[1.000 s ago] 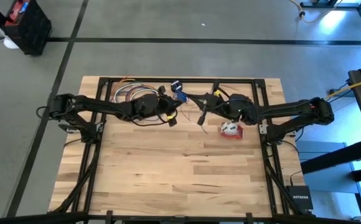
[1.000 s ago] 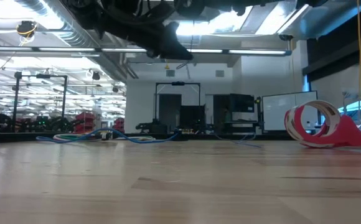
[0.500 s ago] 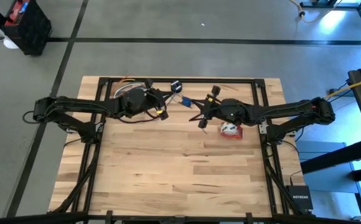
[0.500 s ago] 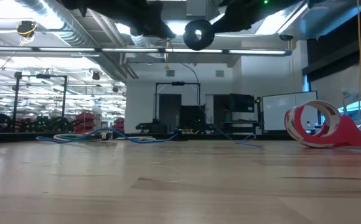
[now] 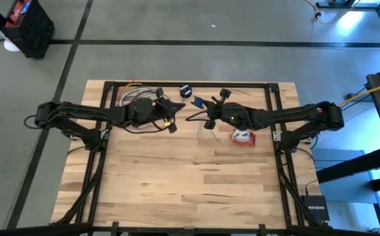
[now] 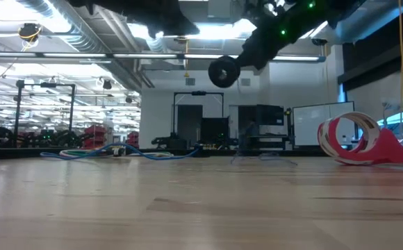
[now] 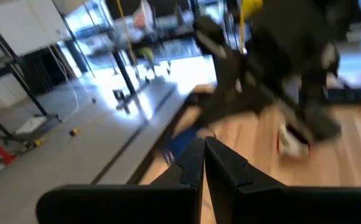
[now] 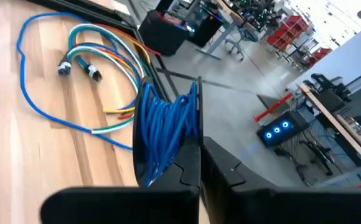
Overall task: Coil cords
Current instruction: Coil the blue wire onto the spool
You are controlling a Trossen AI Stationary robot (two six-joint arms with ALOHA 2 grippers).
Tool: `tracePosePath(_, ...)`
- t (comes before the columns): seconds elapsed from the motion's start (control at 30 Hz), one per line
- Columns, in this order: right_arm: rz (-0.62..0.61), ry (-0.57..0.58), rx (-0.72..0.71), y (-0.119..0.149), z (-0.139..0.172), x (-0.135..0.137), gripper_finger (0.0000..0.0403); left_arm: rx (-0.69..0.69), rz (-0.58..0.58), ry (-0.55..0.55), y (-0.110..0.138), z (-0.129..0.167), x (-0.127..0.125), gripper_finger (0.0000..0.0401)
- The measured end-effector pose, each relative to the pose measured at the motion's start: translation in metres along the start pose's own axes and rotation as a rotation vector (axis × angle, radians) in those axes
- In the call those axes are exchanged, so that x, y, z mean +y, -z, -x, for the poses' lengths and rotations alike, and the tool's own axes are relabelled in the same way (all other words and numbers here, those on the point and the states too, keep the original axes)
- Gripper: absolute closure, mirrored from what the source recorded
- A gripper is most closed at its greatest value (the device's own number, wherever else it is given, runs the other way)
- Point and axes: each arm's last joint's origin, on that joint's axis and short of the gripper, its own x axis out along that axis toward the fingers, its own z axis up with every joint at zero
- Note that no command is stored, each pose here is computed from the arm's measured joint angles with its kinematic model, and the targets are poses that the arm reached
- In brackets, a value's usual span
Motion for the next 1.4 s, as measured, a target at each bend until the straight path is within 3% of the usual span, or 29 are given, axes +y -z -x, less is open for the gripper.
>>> tracePosePath(0.1,-0.008,0.003,-0.013,-0.002,0.002,-0.001,0.0401,0.087,-0.029,0.021,0.009,0.0,-0.002,0.0394)
tracePosePath(0.27,-0.021,0.016,-0.029,-0.005,0.008,-0.007,0.0401,0.195,0.016,0.046,0.028,-0.011,-0.008,0.0383)
tracePosePath(0.43,-0.026,0.024,-0.032,-0.007,0.01,-0.009,0.0401,0.246,0.034,0.139,0.052,-0.034,-0.02,0.0324)
tracePosePath(0.63,-0.028,0.025,-0.034,-0.007,0.01,-0.01,0.0401,0.265,0.084,0.101,0.091,-0.072,-0.02,0.0245)
tracePosePath(0.77,-0.025,0.023,-0.029,-0.006,0.01,-0.009,0.04,0.282,0.218,0.083,0.113,-0.092,-0.007,0.0219)
tracePosePath(0.93,-0.025,0.023,-0.03,-0.006,0.01,-0.009,0.0401,0.208,0.364,0.205,0.128,-0.109,0.001,0.0212)
tracePosePath(1.2,-0.026,0.024,-0.031,-0.007,0.01,-0.01,0.0401,0.214,0.354,0.237,0.135,-0.13,-0.011,0.0216)
tracePosePath(1.4,-0.025,0.023,-0.029,-0.006,0.01,-0.009,0.04,0.223,0.353,0.187,0.137,-0.137,-0.01,0.0217)
